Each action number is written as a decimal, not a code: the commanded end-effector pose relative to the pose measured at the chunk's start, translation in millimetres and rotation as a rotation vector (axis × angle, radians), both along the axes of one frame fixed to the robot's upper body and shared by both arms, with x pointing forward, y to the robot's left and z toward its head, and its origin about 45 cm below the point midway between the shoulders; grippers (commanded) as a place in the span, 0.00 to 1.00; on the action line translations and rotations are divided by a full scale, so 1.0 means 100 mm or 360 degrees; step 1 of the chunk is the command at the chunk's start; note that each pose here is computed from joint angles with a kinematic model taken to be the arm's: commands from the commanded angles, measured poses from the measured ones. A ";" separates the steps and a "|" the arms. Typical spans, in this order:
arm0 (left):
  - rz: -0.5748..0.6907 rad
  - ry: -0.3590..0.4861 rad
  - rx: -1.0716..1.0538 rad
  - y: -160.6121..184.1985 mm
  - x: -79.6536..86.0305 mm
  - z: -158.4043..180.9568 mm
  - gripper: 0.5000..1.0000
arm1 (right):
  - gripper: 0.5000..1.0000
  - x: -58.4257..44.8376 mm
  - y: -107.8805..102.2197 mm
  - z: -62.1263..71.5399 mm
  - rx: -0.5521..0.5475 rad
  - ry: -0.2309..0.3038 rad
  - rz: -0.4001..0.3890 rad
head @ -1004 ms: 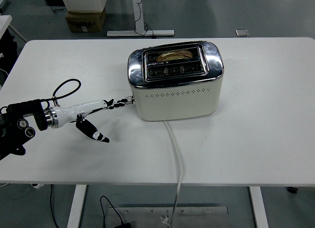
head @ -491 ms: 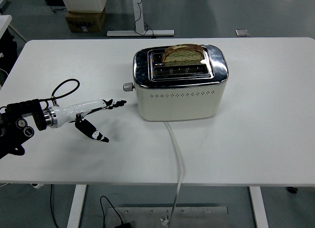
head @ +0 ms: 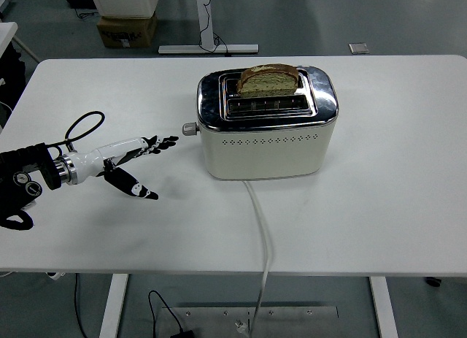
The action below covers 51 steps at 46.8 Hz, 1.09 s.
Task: Press down toaster
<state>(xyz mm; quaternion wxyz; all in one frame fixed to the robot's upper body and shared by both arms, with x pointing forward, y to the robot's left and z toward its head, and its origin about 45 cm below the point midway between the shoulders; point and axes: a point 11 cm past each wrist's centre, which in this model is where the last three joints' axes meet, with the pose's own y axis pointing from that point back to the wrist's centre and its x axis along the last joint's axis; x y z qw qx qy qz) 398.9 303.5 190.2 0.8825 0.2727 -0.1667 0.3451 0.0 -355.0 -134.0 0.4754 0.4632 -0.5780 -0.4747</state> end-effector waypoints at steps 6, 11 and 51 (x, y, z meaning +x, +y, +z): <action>0.0265 0.0025 -0.0244 0.40 0.08 0.25 1.00 | 1.00 0.00 0.00 0.00 0.0000 0.0000 0.0002; 0.0411 0.0038 -0.0411 0.57 0.11 0.34 1.00 | 1.00 0.00 0.00 0.00 0.0003 0.0000 -0.0001; 0.0971 -0.0087 -0.1355 0.91 0.51 0.81 1.00 | 1.00 0.00 0.00 0.00 0.0003 0.0000 -0.0001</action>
